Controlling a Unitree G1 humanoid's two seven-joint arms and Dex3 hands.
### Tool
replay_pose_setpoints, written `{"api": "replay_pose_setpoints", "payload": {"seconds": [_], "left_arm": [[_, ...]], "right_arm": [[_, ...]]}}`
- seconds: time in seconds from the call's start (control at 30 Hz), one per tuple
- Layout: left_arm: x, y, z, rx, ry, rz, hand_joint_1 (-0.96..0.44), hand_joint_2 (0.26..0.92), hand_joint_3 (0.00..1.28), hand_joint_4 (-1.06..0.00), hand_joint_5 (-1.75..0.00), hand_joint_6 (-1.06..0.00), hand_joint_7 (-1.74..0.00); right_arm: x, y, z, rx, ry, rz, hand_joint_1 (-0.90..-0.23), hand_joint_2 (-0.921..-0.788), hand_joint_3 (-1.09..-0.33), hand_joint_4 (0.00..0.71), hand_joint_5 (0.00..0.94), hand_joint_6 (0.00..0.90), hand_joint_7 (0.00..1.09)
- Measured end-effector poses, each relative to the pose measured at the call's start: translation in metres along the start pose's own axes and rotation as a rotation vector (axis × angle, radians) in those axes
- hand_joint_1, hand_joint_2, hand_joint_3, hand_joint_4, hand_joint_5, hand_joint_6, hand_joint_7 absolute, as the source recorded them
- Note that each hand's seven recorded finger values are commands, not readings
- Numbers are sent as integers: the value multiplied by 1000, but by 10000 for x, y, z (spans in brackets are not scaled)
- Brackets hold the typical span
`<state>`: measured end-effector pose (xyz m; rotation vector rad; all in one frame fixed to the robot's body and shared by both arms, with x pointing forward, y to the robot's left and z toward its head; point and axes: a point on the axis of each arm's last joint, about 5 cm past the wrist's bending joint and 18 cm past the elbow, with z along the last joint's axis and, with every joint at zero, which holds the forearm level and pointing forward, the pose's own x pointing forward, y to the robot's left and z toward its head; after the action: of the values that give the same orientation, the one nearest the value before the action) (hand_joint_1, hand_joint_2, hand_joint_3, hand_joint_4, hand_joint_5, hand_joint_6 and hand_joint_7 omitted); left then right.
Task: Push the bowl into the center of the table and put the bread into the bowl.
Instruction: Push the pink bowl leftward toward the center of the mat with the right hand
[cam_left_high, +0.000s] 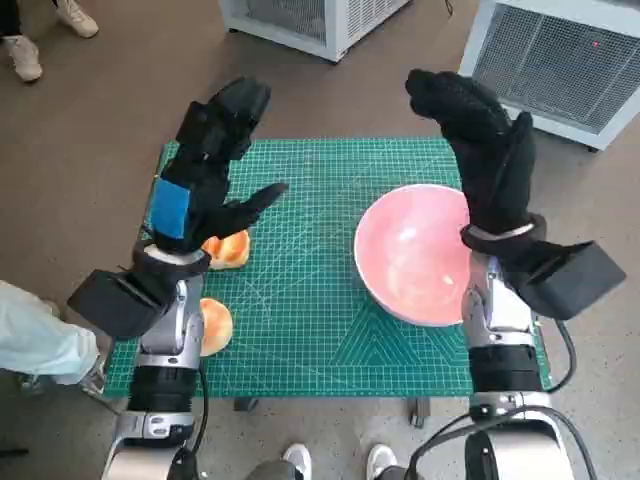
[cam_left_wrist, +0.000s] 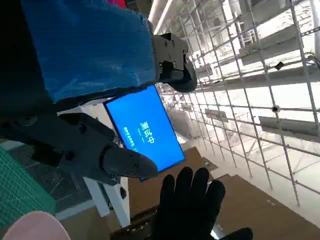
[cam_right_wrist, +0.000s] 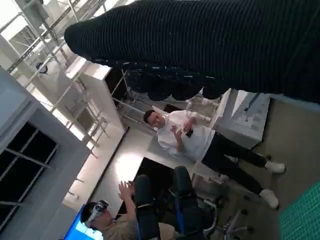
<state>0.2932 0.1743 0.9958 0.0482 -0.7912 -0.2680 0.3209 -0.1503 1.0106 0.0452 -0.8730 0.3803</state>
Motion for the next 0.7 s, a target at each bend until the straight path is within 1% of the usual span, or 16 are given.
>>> {"api": "replay_pose_setpoints", "payload": {"seconds": [0.37,0.43,0.47,0.7], "left_arm": [[-13,-11,3,-4,1,2,-223,921,182,-324,-1,-105,-560],[-18,-14,2,-5,3,2,-222,921,182,-324,-1,-104,-562],[-31,-19,-1,-7,6,4,-220,921,182,-324,-1,-104,-562],[-52,-31,10,-7,3,8,-217,921,182,-327,-2,-103,-563]], "right_arm": [[-31,2,0,0,1,0,-723,-921,-724,219,0,73,470],[-39,2,-1,-1,1,-1,-722,-921,-723,216,0,72,472],[-62,1,-4,-1,5,-3,-720,-921,-721,217,0,72,473],[-84,5,-8,0,8,-5,-713,-921,-719,216,0,72,476]]}}
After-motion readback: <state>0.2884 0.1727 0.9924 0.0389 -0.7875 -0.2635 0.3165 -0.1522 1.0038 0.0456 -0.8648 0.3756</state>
